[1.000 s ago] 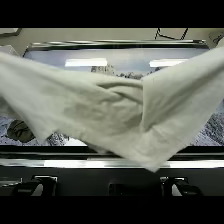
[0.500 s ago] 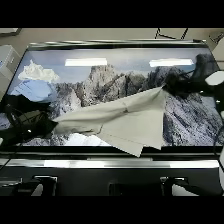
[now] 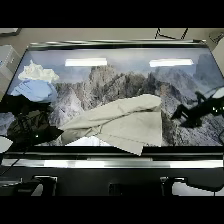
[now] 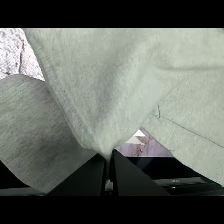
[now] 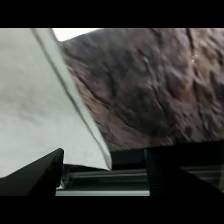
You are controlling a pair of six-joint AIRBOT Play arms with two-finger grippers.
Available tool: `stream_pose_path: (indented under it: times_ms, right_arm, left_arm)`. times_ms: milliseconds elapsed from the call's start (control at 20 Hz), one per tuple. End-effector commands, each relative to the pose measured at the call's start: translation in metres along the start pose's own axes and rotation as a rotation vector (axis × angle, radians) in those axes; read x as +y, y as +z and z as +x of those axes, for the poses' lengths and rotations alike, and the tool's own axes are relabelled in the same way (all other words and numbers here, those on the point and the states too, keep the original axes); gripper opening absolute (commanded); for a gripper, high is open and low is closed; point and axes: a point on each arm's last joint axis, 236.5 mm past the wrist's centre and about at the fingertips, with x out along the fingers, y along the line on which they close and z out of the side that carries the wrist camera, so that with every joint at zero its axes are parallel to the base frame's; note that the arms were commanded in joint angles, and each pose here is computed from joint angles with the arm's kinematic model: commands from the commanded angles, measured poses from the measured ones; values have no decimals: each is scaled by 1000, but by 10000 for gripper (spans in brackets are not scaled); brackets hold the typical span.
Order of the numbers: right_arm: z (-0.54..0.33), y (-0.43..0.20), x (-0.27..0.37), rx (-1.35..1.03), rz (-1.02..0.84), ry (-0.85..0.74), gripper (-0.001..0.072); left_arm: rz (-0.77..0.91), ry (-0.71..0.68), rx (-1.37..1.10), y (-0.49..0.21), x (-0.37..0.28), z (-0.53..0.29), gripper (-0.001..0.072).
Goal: Fold the clothes and pants, and hang the long-sleeved shirts on hangers.
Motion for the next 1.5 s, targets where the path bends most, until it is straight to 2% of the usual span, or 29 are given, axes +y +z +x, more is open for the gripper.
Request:
stream_pose_path:
  times_ms: [0,150,200,300,450,500,550,650,750,850,950,1050,1150,1300,1450]
  right_arm:
    - [53,-65,-36,137,73,2,554]
    - [86,-73,2,111,109,214,537]
    - [90,-71,6,97,122,237,536]
    - [93,-66,11,69,148,265,466]
    - [102,-71,30,75,73,256,423]
    - [106,-74,38,78,30,239,270]
    - [106,-75,44,81,-8,227,39]
    - [84,-65,60,60,-89,244,35]
    - [30,-37,83,-63,-206,254,35]
    - [-76,3,129,-365,-366,270,35]
    - [-227,11,182,-799,-549,277,36]
    - [-387,-35,213,-1276,-669,241,36]
    - [-484,-116,218,-1581,-723,211,36]
    - [-526,-205,209,-1767,-742,213,36]
    - [-543,-247,193,-1872,-694,208,36]
  left_arm:
    - [-5,0,4,-1,1,1,22]
    - [-5,-1,4,-1,0,1,22]
    - [-7,-4,4,-1,0,1,22]
    - [-13,-13,5,-1,-3,1,22]
    - [-13,-14,4,-1,-3,1,21]
    - [-13,-14,4,-1,-3,1,22]
    - [-10,-15,1,-1,-3,0,22]
    - [19,-23,-26,9,-10,-7,21]
    - [145,-47,-139,44,-35,-31,20]
    - [302,-18,-369,107,-70,-92,20]
    - [445,28,-702,171,-119,-204,19]
    - [535,34,-1011,193,-171,-327,19]
    - [567,0,-1188,179,-205,-408,20]
    - [548,-107,-1263,145,-232,-454,20]
    - [566,-165,-1362,127,-246,-486,20]
